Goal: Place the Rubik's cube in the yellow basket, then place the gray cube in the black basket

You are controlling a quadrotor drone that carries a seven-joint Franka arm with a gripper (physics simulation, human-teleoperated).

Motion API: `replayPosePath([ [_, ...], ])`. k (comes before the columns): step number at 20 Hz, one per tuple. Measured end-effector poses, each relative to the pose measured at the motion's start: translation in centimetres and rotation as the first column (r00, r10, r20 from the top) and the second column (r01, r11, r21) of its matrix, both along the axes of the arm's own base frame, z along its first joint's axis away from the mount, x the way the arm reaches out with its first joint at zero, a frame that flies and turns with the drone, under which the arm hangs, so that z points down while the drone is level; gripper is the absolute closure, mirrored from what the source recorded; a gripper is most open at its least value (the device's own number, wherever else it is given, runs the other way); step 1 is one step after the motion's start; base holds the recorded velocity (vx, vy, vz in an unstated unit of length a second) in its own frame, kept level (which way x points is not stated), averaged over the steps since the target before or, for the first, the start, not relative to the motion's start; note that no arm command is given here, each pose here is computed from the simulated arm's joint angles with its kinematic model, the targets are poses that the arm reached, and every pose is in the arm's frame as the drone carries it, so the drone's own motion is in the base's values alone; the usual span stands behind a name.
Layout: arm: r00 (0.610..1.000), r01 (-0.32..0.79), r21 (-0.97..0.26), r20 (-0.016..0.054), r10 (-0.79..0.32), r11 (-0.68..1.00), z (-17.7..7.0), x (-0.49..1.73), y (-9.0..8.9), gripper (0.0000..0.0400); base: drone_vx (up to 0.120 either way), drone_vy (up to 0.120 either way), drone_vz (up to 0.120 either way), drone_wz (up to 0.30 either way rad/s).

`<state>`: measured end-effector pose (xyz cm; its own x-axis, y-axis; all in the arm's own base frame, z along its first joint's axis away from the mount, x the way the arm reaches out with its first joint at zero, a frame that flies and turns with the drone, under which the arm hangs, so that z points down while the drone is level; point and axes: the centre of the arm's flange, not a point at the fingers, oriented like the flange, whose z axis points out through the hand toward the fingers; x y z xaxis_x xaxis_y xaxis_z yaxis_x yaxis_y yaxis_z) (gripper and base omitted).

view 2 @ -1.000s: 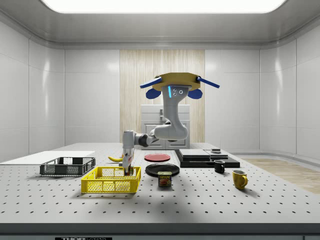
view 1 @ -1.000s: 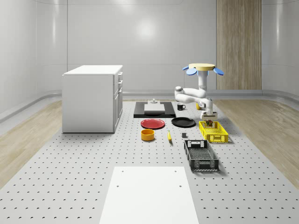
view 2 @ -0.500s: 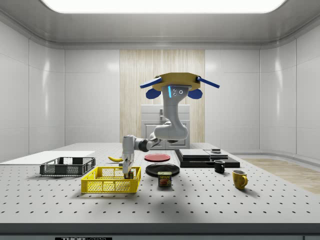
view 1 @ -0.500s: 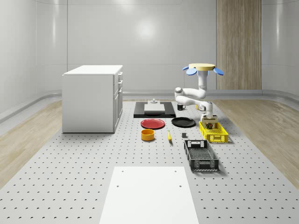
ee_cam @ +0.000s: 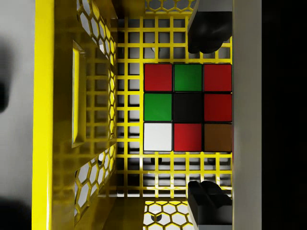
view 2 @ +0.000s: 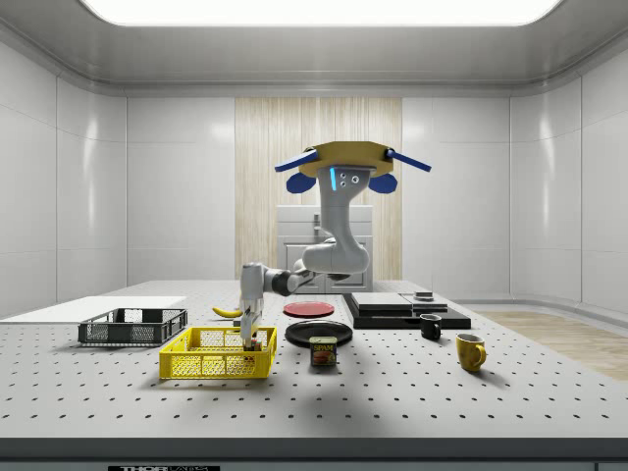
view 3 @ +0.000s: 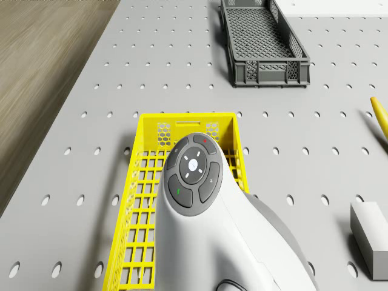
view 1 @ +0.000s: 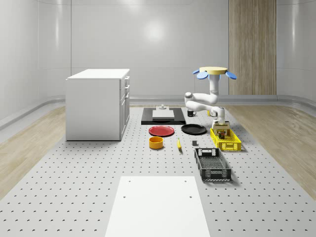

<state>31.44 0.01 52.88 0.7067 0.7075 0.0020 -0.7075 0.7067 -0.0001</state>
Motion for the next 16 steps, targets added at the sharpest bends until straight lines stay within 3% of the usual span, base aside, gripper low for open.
replayPosePath([
  [4, 1.0, 0.0, 0.0, 0.0, 0.0, 1.0, -1.2, 0.0, 0.0, 0.0002, 0.0, 0.0, 0.12, 0.0],
  [6, 1.0, 0.0, 0.0, 0.0, 0.0, 1.0, -1.5, 0.0, 0.0, 0.0001, 0.06, -0.1, 0.12, 0.0],
  [16, 1.0, 0.0, 0.0, 0.0, 0.0, 1.0, -2.1, 0.0, 0.0, 0.0, 0.108, -0.12, 0.004, 0.0],
])
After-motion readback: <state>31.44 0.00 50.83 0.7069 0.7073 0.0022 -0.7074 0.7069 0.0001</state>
